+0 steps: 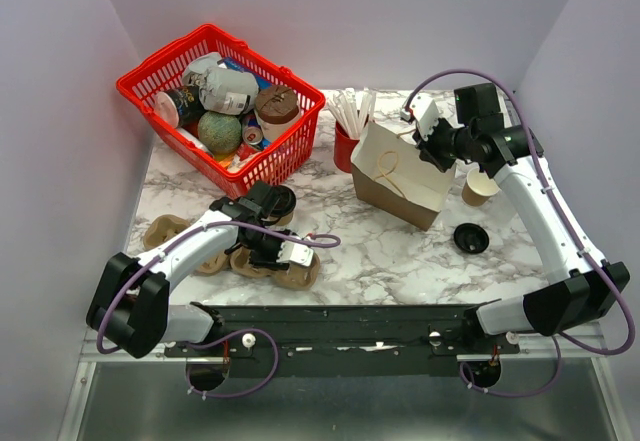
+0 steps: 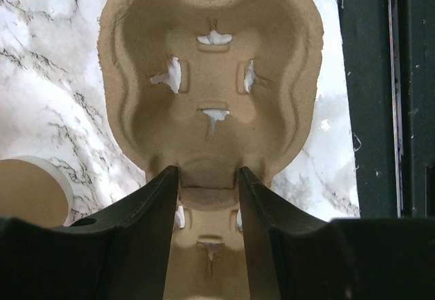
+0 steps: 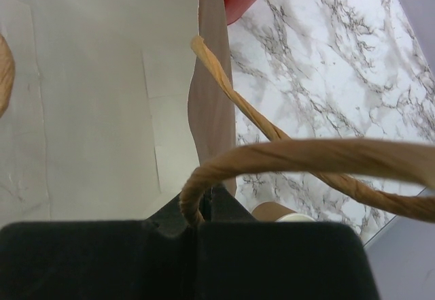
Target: Pack the takeout coffee
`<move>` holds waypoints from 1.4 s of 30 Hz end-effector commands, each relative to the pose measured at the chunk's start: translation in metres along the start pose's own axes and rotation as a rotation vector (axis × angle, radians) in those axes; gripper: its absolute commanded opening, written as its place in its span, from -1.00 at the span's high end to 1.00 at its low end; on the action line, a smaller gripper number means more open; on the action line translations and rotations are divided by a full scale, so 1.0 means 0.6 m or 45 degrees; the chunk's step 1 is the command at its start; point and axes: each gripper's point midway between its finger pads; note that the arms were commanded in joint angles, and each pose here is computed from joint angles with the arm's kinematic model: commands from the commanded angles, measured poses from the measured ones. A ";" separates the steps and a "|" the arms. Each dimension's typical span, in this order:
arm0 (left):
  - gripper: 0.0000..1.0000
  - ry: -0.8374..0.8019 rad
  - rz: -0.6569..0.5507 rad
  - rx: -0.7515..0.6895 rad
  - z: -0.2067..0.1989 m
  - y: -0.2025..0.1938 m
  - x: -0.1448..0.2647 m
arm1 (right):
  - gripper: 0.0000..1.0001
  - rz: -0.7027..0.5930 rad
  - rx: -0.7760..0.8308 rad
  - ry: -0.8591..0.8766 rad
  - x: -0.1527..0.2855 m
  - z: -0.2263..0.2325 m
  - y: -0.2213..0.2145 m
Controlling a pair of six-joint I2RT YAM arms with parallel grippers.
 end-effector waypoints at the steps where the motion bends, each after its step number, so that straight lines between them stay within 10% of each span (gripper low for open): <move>1: 0.03 -0.032 -0.039 -0.016 -0.009 0.005 -0.009 | 0.99 -0.012 0.000 0.010 -0.002 0.000 0.008; 26: 0.63 -0.058 -0.244 0.052 -0.034 0.073 0.030 | 0.99 0.056 0.017 -0.009 0.010 0.004 -0.015; 32: 1.00 0.024 -0.379 0.058 -0.021 0.130 0.081 | 0.99 0.116 0.055 0.045 0.027 0.023 -0.033; 42: 1.00 0.359 -0.623 -0.094 0.024 0.258 0.259 | 0.99 0.113 0.062 0.043 0.041 0.012 -0.017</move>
Point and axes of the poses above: each gripper's point midway between its finger pads, its own x axis back along the fingers, its own z axis along the line the jaws close on, y = z × x, and after that the axes turned 5 degrees about x, right-handed
